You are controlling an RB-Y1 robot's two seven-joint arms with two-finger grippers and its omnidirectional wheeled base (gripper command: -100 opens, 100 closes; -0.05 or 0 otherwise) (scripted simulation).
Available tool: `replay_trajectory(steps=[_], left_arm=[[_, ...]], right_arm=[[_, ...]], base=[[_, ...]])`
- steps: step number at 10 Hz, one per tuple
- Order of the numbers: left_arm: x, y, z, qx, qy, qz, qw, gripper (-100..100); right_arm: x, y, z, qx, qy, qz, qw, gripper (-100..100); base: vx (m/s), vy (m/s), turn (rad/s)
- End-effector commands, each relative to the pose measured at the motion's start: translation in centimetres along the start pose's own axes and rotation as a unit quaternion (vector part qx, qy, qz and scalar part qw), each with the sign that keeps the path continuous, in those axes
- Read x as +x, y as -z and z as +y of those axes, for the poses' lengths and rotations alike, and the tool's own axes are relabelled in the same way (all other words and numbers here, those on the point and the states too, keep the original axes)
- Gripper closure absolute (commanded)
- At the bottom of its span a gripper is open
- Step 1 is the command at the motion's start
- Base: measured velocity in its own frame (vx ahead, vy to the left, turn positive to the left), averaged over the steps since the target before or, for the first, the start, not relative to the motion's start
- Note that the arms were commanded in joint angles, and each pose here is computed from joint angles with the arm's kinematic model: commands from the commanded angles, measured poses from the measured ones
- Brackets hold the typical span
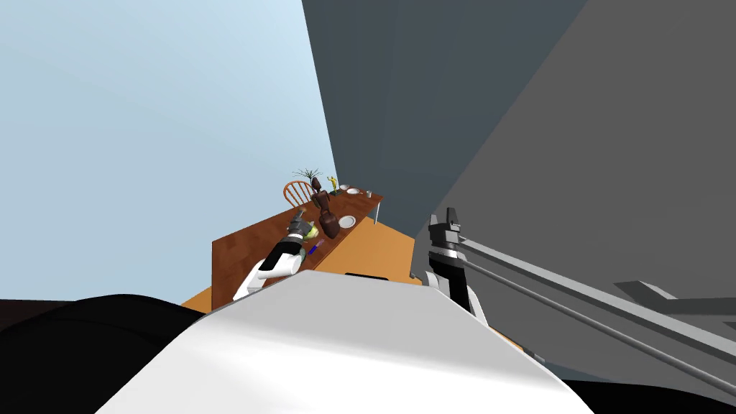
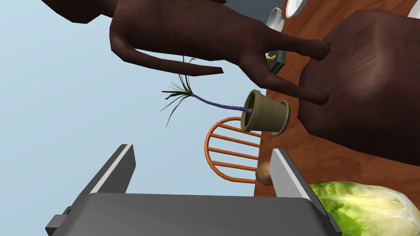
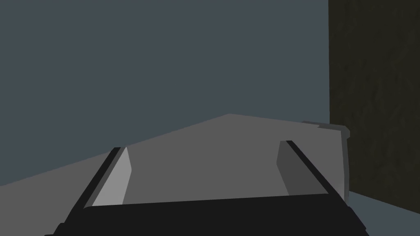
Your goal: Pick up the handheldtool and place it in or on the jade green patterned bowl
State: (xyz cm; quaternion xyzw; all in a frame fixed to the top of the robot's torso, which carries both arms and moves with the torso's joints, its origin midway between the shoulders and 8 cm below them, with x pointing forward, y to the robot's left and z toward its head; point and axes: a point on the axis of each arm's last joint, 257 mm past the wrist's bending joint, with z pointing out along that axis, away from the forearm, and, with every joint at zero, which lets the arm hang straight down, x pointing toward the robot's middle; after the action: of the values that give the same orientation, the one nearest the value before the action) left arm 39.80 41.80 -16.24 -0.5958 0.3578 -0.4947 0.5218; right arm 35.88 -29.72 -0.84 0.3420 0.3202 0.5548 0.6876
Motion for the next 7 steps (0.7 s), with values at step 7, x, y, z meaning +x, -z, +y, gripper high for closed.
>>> replay_trajectory(steps=[7], left_arm=[[-6.2, 0.9, 8.5, -0.122, 0.059, -0.081, 0.9874, -100]], right_arm=[[0.0, 0.0, 0.0, 0.000, 0.000, 0.000, 1.0000, 0]], base=[[0.054, -0.029, 0.057]])
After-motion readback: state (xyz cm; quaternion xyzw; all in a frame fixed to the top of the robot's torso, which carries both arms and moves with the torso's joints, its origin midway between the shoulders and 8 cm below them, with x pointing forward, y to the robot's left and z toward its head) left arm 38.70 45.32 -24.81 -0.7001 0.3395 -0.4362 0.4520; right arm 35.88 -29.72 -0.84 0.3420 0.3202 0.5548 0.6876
